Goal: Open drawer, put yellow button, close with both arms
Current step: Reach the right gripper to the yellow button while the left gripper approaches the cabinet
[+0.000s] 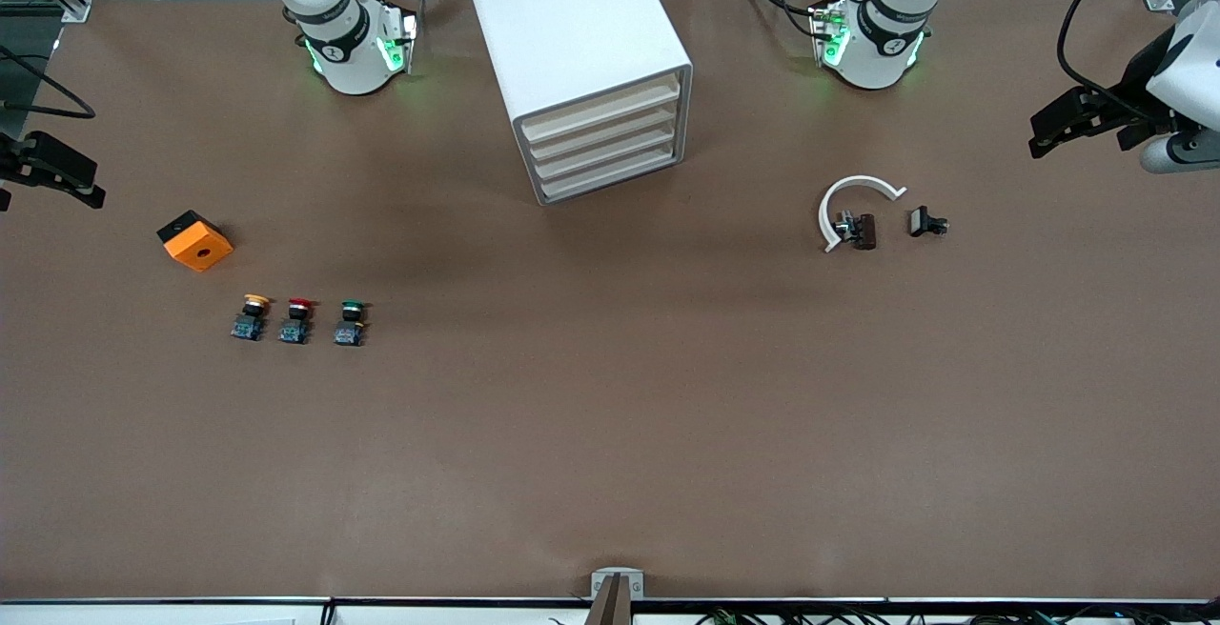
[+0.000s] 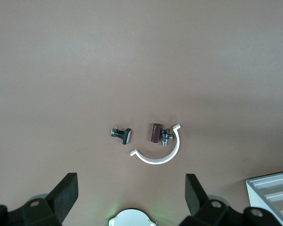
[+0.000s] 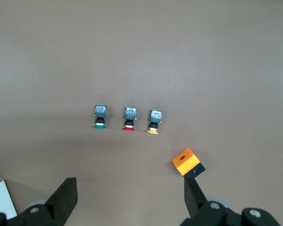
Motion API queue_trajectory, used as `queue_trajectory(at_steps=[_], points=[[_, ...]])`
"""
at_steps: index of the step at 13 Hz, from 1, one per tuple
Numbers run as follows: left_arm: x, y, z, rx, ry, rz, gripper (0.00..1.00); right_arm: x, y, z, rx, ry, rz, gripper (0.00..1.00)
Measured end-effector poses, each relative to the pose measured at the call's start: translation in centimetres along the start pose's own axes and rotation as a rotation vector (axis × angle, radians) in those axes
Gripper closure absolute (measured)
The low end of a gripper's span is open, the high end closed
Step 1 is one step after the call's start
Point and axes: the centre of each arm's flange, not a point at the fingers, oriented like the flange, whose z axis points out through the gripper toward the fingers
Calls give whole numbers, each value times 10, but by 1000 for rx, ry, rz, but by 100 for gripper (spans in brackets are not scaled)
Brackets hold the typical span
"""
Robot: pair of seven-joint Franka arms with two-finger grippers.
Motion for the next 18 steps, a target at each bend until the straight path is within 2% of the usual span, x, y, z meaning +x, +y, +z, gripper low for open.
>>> queue_trajectory(at_steps=[7, 10, 12, 14, 16, 18], points=[[2, -3, 3, 0, -7, -5, 0, 0, -1, 0, 0, -1, -3, 0], [18, -4, 26, 2, -52, -9, 0, 2, -10, 3, 1, -7, -19, 0], [35, -1, 55, 6, -107, -5, 0, 5, -12, 13, 3, -35, -22, 0], [51, 3, 84, 9, -161, 0, 0, 15, -10, 40, 5, -86, -19, 0], [62, 7, 106, 12, -201, 6, 0, 33, -1, 85, 7, -150, -4, 0], [70, 11, 126, 14, -236, 10, 0, 52, 17, 142, 1, -175, 20, 0]])
